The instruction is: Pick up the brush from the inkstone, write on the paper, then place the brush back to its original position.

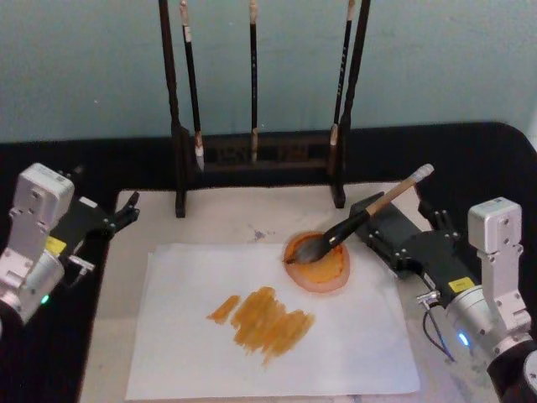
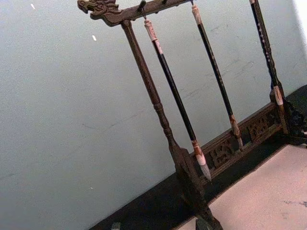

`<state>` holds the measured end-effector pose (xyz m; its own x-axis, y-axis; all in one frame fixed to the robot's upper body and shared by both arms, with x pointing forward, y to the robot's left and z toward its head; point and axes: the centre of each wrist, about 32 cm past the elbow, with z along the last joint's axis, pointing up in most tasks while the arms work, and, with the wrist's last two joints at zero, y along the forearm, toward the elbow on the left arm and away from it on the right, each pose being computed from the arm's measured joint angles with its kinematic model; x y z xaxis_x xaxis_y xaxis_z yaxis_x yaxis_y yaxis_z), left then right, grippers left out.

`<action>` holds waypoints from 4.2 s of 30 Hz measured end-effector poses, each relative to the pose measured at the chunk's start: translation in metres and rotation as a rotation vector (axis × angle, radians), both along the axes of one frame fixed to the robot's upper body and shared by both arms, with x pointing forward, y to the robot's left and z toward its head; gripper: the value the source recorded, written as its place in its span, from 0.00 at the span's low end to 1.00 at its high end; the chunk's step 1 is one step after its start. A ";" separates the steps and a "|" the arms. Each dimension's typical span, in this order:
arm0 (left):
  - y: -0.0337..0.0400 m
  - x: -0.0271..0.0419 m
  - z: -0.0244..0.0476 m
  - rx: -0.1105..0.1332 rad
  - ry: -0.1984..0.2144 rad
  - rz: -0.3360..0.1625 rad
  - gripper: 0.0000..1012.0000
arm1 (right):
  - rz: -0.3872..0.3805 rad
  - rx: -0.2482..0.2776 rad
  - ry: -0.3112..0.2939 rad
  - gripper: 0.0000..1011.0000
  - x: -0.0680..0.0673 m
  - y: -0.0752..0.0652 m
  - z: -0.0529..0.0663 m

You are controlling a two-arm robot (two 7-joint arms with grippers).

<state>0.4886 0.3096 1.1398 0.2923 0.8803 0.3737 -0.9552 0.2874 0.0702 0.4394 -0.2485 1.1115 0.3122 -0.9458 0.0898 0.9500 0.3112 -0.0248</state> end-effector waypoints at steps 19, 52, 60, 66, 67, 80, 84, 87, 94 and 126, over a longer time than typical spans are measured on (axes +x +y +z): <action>0.0000 0.0000 0.0000 0.000 0.000 0.000 1.00 | 0.000 0.001 0.000 0.99 0.000 0.000 0.000; 0.0000 0.0000 0.0000 0.000 0.000 0.000 1.00 | 0.002 0.002 0.003 0.99 0.000 0.000 0.001; 0.0000 0.0000 0.0000 0.000 0.000 0.000 1.00 | 0.002 0.002 0.003 0.99 0.000 0.000 0.001; 0.0000 0.0000 0.0000 0.000 0.000 0.000 1.00 | 0.002 0.002 0.003 0.99 0.000 0.000 0.001; 0.0000 0.0000 0.0000 0.000 0.000 0.000 1.00 | 0.002 0.002 0.003 0.99 0.000 0.000 0.001; 0.0000 0.0000 0.0000 0.000 0.000 0.000 1.00 | 0.002 0.002 0.003 0.99 0.000 0.000 0.001; 0.0000 0.0000 0.0000 0.000 0.000 0.000 1.00 | 0.002 0.002 0.003 0.99 0.000 0.000 0.001; 0.0000 0.0000 0.0000 0.000 0.000 0.000 1.00 | 0.002 0.002 0.003 0.99 0.000 0.000 0.001; 0.0000 0.0000 0.0000 0.000 0.000 0.000 1.00 | 0.002 0.002 0.003 0.99 0.000 0.000 0.001; 0.0000 0.0000 0.0000 0.000 0.000 0.000 1.00 | 0.002 0.002 0.003 0.99 0.000 0.000 0.001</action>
